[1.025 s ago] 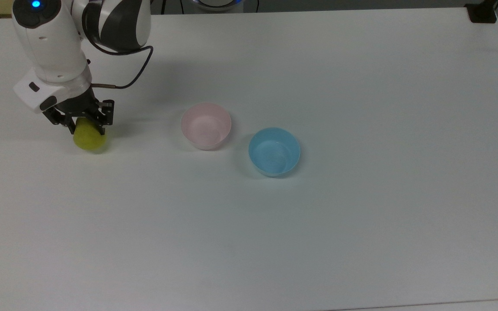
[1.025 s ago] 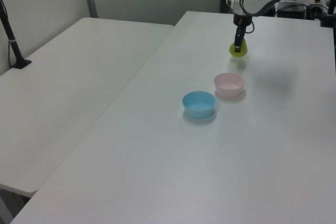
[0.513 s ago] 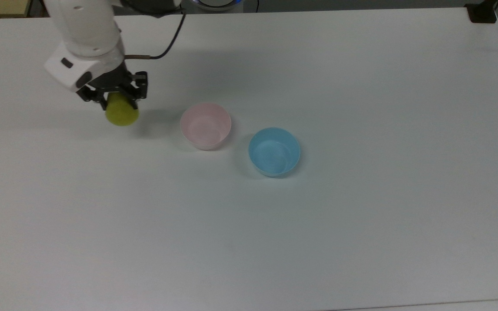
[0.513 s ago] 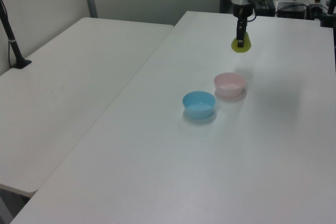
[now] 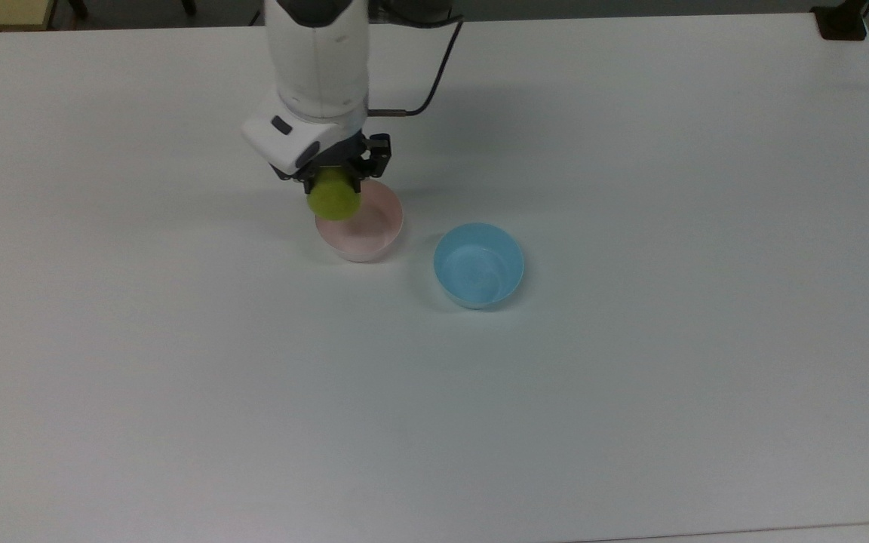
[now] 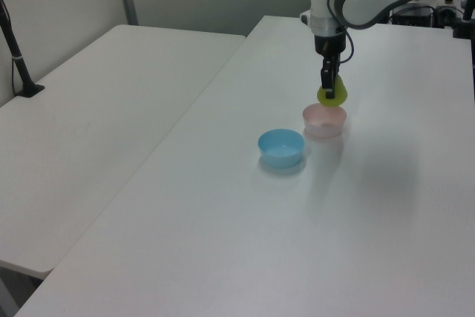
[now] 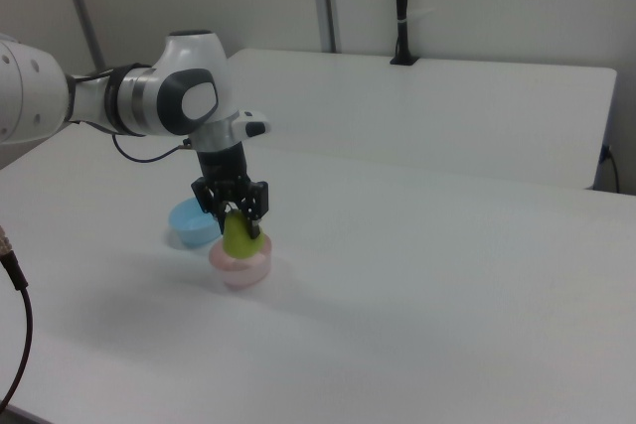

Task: Place the pear in the bowl
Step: 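Carry the pear over the pink bowl and lower it inside, then open the gripper to release the pear into the pink bowl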

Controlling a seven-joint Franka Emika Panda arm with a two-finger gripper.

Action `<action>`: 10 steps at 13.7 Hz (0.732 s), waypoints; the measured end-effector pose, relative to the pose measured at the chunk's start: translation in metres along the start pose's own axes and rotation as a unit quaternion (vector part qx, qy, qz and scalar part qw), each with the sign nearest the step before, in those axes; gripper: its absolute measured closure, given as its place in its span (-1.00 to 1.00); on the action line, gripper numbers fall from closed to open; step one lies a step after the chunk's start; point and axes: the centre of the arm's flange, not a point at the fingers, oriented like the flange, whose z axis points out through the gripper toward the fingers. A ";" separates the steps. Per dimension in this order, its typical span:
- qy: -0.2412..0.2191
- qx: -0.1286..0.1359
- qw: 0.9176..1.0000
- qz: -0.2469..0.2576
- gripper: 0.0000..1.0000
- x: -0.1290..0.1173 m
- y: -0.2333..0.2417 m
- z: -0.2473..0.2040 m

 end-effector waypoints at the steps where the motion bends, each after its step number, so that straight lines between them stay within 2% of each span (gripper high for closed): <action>1: -0.002 0.000 1.000 0.005 -0.22 0.001 -0.009 0.005; 5: 0.003 0.001 1.000 0.012 -0.22 0.016 -0.030 0.039; 8: 0.000 0.001 1.000 0.013 -0.23 0.017 -0.031 0.045; 9: 0.000 0.001 1.000 0.013 -0.37 0.017 -0.031 0.044; 10: 0.002 0.001 1.000 0.016 -0.67 0.018 -0.030 0.042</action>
